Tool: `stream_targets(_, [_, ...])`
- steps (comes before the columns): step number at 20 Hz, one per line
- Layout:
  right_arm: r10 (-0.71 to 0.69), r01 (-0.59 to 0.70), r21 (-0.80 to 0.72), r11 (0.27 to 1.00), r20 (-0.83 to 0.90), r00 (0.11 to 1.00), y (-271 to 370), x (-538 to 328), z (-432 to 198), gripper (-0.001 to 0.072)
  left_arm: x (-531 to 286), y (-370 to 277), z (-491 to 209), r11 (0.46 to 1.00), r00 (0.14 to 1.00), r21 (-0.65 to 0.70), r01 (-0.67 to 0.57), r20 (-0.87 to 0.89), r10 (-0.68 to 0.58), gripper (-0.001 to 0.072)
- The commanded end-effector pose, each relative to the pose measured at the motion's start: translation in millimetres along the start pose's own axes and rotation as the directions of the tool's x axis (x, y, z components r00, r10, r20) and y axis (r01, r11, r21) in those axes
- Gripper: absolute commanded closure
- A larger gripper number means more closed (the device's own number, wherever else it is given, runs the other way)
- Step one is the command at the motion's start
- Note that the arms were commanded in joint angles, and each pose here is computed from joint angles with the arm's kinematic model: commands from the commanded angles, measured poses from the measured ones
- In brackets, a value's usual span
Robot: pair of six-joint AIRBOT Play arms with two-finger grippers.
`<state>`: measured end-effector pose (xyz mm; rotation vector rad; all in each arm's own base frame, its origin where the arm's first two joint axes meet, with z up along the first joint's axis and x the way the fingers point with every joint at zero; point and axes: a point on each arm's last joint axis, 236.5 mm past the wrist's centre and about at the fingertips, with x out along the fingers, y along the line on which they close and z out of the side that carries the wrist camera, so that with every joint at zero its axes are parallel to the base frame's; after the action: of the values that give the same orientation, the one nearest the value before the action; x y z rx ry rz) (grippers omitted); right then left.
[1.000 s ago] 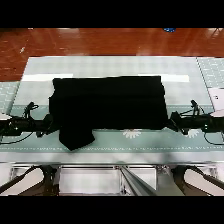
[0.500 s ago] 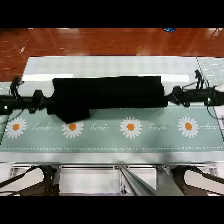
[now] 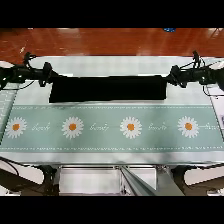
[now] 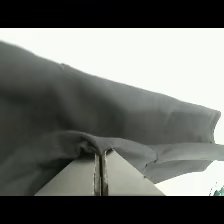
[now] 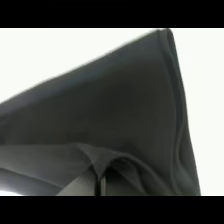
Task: Fold the shirts.
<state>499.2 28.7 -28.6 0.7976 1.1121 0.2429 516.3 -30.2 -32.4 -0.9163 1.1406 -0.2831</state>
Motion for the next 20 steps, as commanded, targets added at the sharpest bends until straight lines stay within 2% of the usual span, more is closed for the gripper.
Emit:
stream_targets(1, [0.007,-0.007,0.033,0.999,0.004,1.0,-12,23,13,0.0675,31,3,11,1.0,0.999,-0.003,0.007,-0.036,-0.007,0.0684])
stream_targets(2, [0.003,-0.004,0.033,0.999,0.006,1.0,-16,31,13,0.0568,34,5,10,1.0,0.999,-0.006,0.005,-0.042,-0.005,0.0522])
stream_targets(3, [-0.006,0.005,0.035,0.999,0.02,1.0,-20,33,17,0.0356,35,6,7,1.0,0.998,-0.005,0.006,-0.056,-0.007,0.0191])
stream_targets(4, [-0.009,0.008,0.032,0.999,0.033,0.999,-21,33,20,0.0298,30,8,6,1.0,0.998,0.005,0.003,-0.069,-0.002,0.0198])
stream_targets(6, [0.004,-0.006,0.026,1.0,0.048,0.999,-18,14,30,0.0298,3,18,12,0.999,0.995,-0.024,-0.032,-0.091,0.03,0.0199])
stream_targets(8, [0.033,-0.034,0.027,0.999,0.058,0.998,-13,-24,43,0.0299,-44,36,21,0.991,0.988,-0.055,-0.118,-0.103,0.112,0.02])
stream_targets(10, [0.032,-0.034,0.027,0.999,0.088,0.996,-18,-72,51,0.0302,-101,46,35,0.979,0.979,-0.025,-0.202,-0.032,0.201,0.02])
stream_targets(14, [-0.171,0.165,0.08,0.983,0.071,0.983,-69,-99,32,0.0302,-182,37,49,0.909,0.898,0.086,-0.407,0.222,0.381,0.02])
stream_targets(17, [-0.176,0.168,0.152,0.974,0.042,0.984,-82,-62,7,0.0302,-173,17,10,0.89,0.872,0.155,-0.428,0.327,0.363,0.02])
stream_targets(20, [-0.171,0.168,0.154,0.974,0.003,0.985,-79,-21,-14,0.0302,-129,9,-61,0.882,0.893,0.239,-0.406,0.309,0.327,0.02])
